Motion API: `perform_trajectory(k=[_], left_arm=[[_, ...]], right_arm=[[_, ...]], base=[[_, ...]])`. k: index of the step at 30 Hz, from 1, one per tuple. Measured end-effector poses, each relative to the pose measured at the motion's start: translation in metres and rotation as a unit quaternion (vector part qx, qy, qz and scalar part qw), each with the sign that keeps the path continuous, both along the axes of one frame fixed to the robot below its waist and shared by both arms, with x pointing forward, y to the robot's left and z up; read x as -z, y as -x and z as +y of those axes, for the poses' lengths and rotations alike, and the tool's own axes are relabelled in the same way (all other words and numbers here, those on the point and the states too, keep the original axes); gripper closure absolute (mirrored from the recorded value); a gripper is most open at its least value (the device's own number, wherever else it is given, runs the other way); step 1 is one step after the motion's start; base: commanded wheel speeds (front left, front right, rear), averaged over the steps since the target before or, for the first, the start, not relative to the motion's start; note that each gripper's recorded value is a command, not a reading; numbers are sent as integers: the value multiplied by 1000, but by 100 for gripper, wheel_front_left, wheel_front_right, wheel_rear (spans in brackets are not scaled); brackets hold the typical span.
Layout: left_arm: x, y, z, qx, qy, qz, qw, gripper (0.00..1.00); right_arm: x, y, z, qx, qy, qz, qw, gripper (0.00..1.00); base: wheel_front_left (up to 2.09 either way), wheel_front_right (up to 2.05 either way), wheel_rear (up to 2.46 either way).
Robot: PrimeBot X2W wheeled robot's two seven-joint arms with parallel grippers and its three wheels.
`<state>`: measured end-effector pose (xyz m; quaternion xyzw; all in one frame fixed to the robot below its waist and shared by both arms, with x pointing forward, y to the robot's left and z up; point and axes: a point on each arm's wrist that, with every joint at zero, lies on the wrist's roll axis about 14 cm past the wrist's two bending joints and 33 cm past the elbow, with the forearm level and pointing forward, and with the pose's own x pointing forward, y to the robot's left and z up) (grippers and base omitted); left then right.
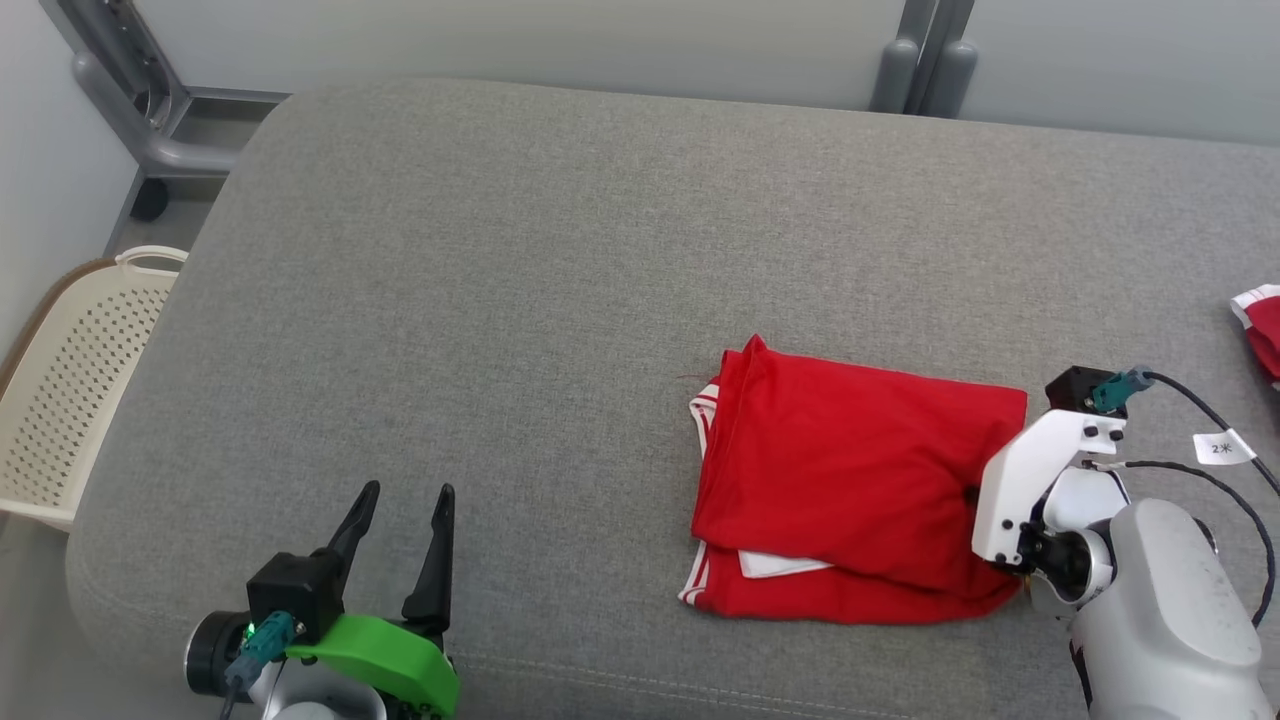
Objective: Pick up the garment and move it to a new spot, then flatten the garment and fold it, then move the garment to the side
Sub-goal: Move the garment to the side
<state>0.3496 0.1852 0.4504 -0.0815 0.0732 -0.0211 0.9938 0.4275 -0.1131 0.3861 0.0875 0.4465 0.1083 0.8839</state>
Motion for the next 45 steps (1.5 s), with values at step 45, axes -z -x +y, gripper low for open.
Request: perform_trajectory(k=[45], left_arm=[[-14, -92, -106, 170, -5, -47, 984, 0]], right_arm=[[-124, -85, -219, 91, 285, -160, 941, 100]], base=[[0, 0, 0]])
